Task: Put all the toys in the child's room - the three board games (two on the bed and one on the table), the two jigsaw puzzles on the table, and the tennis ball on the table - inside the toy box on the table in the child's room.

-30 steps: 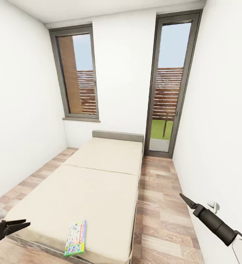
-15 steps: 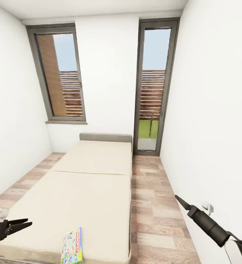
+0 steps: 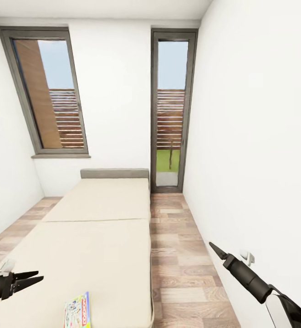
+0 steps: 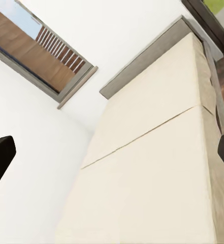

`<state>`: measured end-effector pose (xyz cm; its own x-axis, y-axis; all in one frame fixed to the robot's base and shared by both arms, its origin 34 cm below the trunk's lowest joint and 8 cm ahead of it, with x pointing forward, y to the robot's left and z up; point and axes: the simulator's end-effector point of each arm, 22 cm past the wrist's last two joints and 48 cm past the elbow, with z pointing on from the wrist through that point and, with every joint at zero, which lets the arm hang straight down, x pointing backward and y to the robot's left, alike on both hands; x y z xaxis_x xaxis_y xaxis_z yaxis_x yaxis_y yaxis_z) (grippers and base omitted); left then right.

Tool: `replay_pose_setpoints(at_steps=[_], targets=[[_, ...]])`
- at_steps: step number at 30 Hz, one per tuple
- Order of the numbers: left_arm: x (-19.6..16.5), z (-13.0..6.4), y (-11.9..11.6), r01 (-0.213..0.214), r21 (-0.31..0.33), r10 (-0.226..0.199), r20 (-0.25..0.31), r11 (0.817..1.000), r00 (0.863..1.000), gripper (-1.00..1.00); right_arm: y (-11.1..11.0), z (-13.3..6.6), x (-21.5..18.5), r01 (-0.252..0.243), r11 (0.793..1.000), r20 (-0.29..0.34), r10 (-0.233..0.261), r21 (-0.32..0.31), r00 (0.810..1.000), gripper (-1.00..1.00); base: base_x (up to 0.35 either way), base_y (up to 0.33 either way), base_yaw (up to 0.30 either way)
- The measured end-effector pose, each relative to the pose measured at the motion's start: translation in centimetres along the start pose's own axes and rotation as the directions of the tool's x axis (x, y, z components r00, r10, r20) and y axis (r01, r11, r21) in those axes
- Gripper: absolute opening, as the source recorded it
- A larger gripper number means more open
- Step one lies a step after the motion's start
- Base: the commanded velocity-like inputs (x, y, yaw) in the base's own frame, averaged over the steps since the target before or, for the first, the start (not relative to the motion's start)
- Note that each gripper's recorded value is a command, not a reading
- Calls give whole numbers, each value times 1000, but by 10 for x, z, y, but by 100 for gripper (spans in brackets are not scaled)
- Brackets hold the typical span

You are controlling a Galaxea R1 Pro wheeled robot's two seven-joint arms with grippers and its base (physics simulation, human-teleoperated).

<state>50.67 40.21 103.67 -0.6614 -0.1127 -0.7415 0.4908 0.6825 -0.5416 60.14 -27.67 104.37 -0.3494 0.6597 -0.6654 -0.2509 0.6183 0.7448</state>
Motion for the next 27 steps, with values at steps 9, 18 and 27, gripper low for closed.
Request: replay_pose_setpoints(at_steps=[9,18,27], targets=[[1,3,-2,1,7,-1,3,1000,1000,100,0,1,1,-1,1000,0,1,0,1000,100,-64,103,-90],[2,6,-2,6,10,-6,2,1000,1000,100,-2,4,0,-3,1000,-1,3,12,1000,100,-16,12,-7],[5,9,-1,16,12,-16,-1,1000,1000,100,-9,8,0,-9,999,-5,9,36,1000,100,-39,1,0]])
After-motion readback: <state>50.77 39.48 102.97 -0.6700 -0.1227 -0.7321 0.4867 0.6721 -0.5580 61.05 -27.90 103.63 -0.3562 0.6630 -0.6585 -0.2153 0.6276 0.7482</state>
